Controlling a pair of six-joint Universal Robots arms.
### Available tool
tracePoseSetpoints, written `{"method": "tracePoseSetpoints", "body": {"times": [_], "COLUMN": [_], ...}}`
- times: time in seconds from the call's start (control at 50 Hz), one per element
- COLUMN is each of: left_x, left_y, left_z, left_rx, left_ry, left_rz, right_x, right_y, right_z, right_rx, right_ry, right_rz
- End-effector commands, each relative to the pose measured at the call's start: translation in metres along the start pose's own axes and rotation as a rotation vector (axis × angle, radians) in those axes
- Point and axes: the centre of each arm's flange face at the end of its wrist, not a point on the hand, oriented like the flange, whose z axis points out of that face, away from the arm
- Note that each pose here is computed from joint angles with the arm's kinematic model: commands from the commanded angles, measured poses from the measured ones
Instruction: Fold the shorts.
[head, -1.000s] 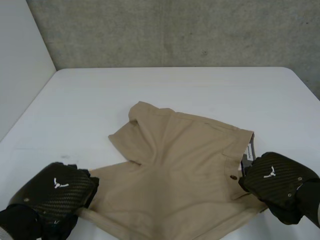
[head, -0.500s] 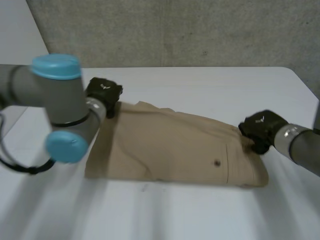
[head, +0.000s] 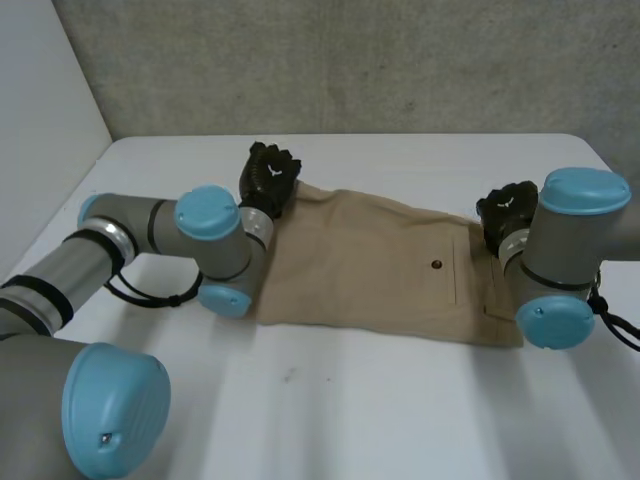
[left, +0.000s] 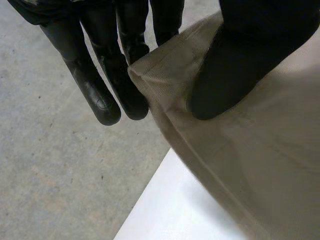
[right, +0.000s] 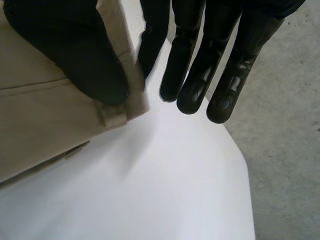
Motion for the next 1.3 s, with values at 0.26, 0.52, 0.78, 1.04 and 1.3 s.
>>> {"method": "tracePoseSetpoints", "body": {"times": [0.26, 0.52, 0.78, 1.04, 1.3], "left_x": [-0.079, -0.088, -0.089, -0.097, -0.115], "left_y": [-0.106, -0.097, -0.069, -0.060, -0.071], "left_z": [-0.054, -0.163, -0.208, -0.213, -0.221], "left_rx": [0.204, -0.195, -0.408, -0.429, -0.387], "left_ry": [-0.276, -0.067, -0.063, -0.095, -0.143], "left_rz": [-0.025, -0.306, -0.550, -0.550, -0.557], "right_x": [0.069, 0.016, 0.003, 0.029, 0.123], "right_y": [-0.088, -0.006, 0.040, 0.044, 0.032], "right_z": [-0.089, -0.138, -0.100, -0.084, -0.075], "right_rx": [0.302, -0.075, -0.058, -0.054, -0.050], "right_ry": [-0.031, -0.271, -0.182, -0.106, 0.053], "right_rz": [0.325, 0.308, 0.323, 0.343, 0.075]}}
